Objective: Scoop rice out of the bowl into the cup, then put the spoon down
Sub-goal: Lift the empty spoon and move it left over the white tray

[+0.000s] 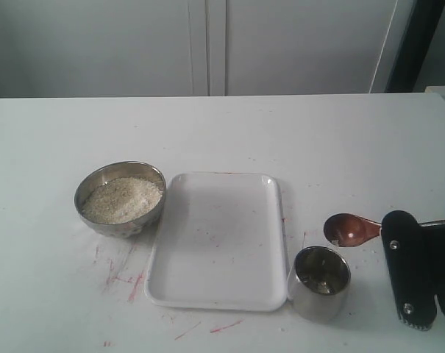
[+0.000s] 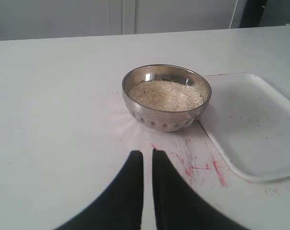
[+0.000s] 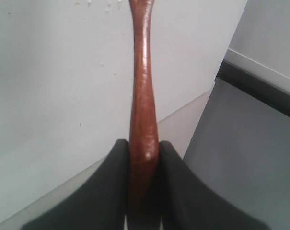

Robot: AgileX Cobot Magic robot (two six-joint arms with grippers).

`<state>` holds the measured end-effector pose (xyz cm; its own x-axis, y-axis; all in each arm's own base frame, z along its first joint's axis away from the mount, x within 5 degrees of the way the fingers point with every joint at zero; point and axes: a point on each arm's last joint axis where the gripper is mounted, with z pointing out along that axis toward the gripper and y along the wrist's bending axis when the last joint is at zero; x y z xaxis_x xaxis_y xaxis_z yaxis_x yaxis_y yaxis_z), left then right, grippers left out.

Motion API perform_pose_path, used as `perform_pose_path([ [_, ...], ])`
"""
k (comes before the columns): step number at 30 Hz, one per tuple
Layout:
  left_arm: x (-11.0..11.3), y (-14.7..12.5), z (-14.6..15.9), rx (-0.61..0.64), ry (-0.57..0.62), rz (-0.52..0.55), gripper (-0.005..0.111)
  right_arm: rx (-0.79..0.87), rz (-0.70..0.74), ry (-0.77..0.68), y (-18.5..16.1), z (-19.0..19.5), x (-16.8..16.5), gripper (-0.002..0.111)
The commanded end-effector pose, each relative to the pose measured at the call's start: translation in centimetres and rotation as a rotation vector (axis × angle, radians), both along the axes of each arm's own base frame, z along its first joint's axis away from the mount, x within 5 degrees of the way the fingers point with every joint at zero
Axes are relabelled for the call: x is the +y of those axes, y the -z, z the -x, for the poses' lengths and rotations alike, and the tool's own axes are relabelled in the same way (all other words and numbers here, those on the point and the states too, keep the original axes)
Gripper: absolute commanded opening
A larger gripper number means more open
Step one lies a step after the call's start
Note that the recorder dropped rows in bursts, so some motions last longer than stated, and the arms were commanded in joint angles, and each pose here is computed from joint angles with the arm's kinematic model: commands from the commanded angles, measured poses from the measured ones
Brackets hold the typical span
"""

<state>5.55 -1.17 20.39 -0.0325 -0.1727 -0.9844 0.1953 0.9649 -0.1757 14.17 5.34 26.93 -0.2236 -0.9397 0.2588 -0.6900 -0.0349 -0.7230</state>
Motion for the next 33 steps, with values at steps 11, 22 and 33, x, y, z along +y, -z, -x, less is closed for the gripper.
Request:
perform_pose_path([
  [11, 0.0, -0.2, 0.0, -0.007, 0.001, 0.014, 0.014, -0.029, 0.014, -0.032, -0.2, -0.2, 0.1, 0.0],
  [22, 0.0, -0.2, 0.0, -0.007, 0.001, 0.014, 0.014, -0.129, -0.501, 0.39, -3.3, 0.0, 1.0, 0.0],
  [33, 0.0, -0.2, 0.0, -0.007, 0.001, 0.014, 0.014, 0.134, -1.117, 0.875, -5.4, 2.4, 3.9, 0.0],
])
